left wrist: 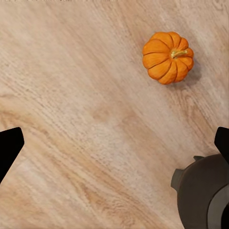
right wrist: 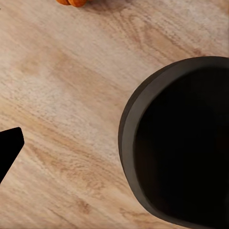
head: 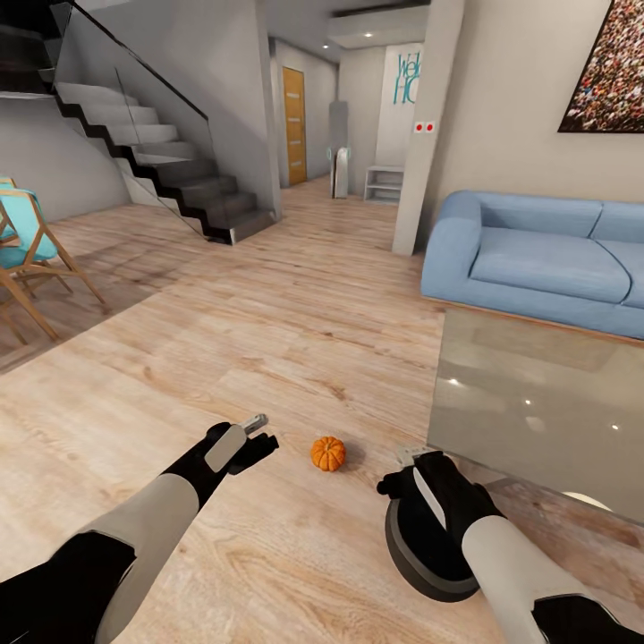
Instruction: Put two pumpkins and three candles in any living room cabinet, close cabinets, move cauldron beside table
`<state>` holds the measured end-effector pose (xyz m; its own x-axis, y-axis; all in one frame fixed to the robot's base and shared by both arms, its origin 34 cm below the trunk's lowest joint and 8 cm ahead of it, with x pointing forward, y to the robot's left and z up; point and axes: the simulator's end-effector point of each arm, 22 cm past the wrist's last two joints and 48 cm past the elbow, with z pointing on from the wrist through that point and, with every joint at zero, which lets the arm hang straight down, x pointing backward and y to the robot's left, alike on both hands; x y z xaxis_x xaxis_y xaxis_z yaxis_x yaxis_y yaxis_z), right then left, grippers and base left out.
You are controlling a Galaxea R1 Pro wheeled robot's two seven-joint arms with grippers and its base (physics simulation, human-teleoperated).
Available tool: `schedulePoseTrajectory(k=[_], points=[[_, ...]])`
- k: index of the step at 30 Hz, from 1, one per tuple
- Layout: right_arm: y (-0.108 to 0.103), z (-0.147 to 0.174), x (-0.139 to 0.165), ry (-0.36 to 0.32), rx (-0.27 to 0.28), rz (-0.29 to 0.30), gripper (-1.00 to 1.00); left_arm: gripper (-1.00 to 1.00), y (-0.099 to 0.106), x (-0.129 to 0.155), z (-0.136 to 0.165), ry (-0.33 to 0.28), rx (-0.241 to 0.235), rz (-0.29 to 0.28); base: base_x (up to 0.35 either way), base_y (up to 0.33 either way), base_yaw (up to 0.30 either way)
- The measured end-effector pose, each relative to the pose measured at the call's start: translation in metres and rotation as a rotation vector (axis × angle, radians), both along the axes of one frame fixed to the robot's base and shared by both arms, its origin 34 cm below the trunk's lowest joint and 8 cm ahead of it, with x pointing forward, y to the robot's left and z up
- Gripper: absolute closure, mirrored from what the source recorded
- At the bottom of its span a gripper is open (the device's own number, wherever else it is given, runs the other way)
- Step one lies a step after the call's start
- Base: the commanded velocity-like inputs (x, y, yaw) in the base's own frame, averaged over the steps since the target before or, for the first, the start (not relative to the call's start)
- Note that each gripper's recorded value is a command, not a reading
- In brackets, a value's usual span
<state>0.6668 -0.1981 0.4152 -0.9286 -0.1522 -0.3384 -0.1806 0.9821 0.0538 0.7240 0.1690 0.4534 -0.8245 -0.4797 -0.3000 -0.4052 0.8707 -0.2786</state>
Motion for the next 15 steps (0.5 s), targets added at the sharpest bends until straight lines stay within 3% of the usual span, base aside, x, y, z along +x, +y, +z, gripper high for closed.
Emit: schedulePoseTrajectory(k=[5, 10, 15], points=[[0.001, 0.004, 0.000, 0.002, 0.002, 0.000, -1.00, -1.00, 0.002, 0.000, 0.003, 0.003, 0.003, 0.001, 0.000, 0.000, 0.000], [0.005, 0.012, -0.001, 0.010, 0.001, 0.007, -1.00, -1.00, 0.028, 0.002, 0.011, 0.010, 0.025, 0.025, 0.000, 0.000, 0.000], [0.015, 0.020, -0.004, 0.011, -0.040, 0.089, -1.00, -1.00, 0.068, -0.011, 0.006, 0.055, 0.068, 0.056, 0.000, 0.000, 0.000]])
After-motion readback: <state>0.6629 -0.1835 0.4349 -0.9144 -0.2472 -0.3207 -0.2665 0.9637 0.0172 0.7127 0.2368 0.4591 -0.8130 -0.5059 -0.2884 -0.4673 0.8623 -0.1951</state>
